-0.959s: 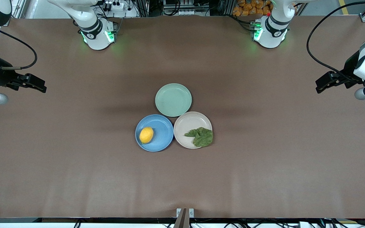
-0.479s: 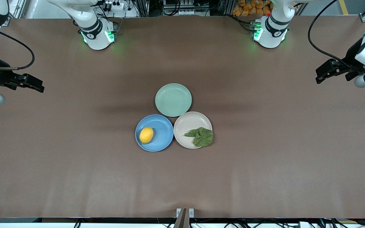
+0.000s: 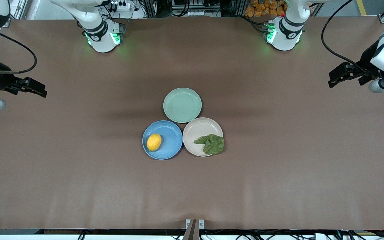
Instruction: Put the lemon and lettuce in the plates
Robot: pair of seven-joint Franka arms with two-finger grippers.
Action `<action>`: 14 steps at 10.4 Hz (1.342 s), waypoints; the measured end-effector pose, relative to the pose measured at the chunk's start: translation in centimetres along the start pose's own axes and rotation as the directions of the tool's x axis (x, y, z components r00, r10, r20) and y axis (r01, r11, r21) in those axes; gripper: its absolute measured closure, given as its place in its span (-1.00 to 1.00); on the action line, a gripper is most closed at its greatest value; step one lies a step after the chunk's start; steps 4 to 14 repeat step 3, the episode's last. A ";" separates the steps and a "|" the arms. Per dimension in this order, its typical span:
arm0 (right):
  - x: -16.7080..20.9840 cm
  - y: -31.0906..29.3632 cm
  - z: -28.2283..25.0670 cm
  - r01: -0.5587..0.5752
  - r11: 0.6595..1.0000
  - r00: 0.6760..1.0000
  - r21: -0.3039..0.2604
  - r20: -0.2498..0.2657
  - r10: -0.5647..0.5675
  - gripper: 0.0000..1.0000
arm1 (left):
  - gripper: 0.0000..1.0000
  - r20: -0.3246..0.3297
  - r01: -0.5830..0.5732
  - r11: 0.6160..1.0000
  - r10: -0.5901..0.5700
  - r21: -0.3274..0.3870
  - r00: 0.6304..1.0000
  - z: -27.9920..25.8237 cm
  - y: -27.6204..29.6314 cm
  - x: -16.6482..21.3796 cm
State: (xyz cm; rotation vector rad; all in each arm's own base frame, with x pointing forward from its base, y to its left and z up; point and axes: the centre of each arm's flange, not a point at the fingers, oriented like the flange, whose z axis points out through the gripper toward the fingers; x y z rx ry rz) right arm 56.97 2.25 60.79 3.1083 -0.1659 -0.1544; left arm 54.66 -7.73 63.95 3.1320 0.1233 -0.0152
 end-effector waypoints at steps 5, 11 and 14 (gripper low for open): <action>0.0 -0.3 0.0 0.005 1.000 1.000 -0.001 0.001 -0.005 -1.00 | -1.00 -0.001 0.002 1.000 -0.002 0.000 1.000 0.0 -0.1 0.1; 0.0 -0.3 0.0 0.005 1.000 1.000 -0.001 0.001 -0.005 -1.00 | -1.00 -0.001 0.002 1.000 -0.002 0.000 1.000 0.0 -0.1 0.1; 0.0 -0.3 0.0 0.005 1.000 1.000 -0.001 0.001 -0.005 -1.00 | -1.00 -0.001 0.002 1.000 -0.002 0.000 1.000 0.0 -0.1 0.1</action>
